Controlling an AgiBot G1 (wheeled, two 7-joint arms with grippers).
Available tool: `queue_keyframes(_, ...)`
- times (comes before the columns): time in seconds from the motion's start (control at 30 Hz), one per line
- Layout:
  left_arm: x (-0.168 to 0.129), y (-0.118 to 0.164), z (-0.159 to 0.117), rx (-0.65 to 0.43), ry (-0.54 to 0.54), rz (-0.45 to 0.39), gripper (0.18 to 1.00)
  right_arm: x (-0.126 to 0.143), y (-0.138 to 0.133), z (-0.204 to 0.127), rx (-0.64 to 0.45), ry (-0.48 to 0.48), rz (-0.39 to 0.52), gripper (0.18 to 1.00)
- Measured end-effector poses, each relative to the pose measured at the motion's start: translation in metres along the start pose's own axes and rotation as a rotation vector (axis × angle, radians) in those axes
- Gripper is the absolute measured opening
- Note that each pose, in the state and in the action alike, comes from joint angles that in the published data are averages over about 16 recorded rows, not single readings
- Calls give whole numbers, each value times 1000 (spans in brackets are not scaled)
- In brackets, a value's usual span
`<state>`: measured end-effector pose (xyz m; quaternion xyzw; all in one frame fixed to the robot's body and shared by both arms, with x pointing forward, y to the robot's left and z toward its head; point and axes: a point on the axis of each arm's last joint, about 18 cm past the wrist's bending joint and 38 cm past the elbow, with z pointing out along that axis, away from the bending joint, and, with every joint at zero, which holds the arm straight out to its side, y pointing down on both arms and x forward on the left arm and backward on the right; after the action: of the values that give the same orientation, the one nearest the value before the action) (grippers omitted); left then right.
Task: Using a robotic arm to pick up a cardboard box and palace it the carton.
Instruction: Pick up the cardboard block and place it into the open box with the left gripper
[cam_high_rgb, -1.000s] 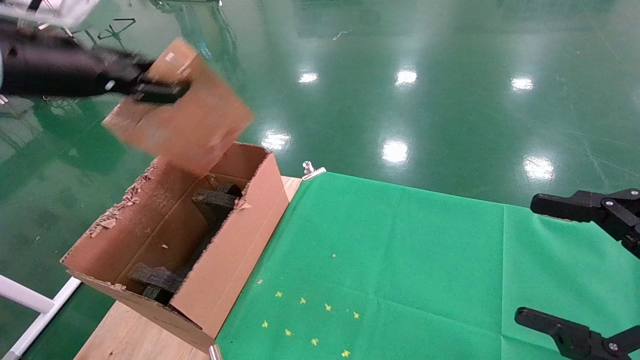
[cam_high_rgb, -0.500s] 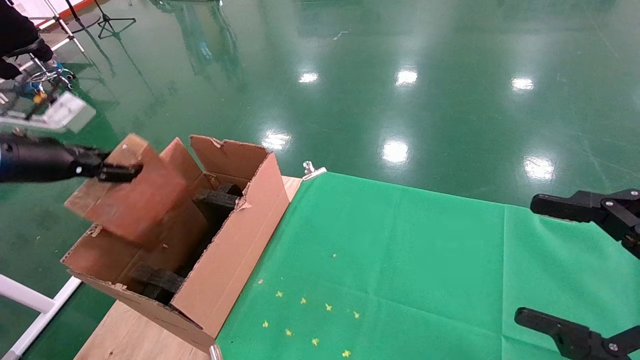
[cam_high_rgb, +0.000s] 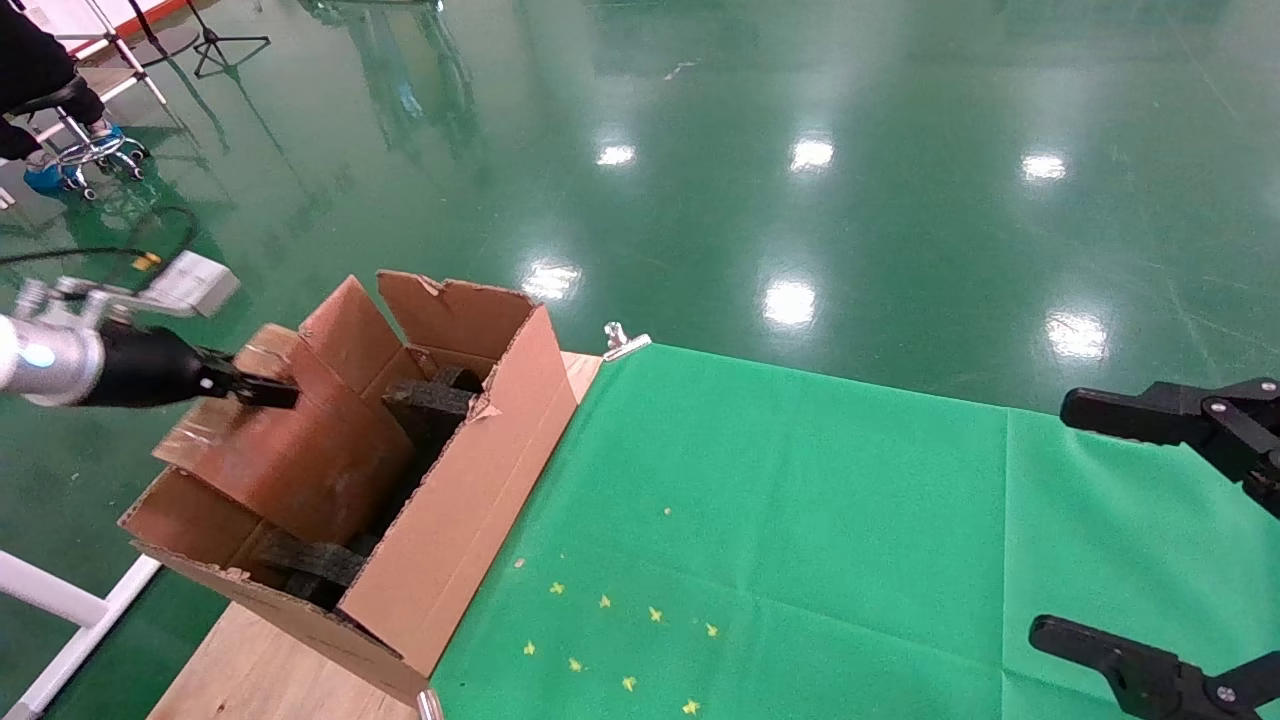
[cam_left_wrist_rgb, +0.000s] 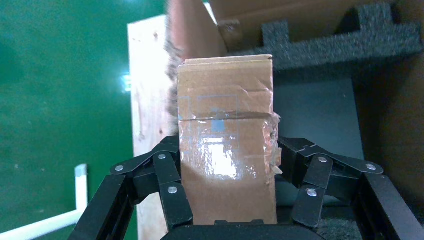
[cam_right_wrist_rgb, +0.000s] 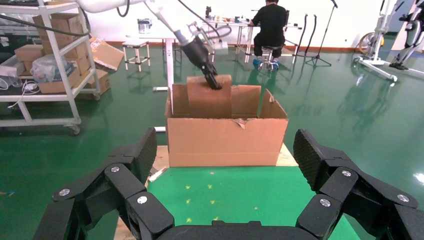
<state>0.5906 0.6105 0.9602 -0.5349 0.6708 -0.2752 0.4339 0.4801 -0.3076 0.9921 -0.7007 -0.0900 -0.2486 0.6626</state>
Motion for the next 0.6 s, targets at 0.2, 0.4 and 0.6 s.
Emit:
queue_keyframes(0.2,10,10,23,-45,-5,-2,360,0,0,0,0,0,0,1001)
queue_keyframes(0.4,17,18,38,-81,-9,-10,350,0,0,0,0,0,0,1001)
queue_keyframes(0.6,21,23,45,-99,-10,-19,351,0,0,0,0,0,0,1001)
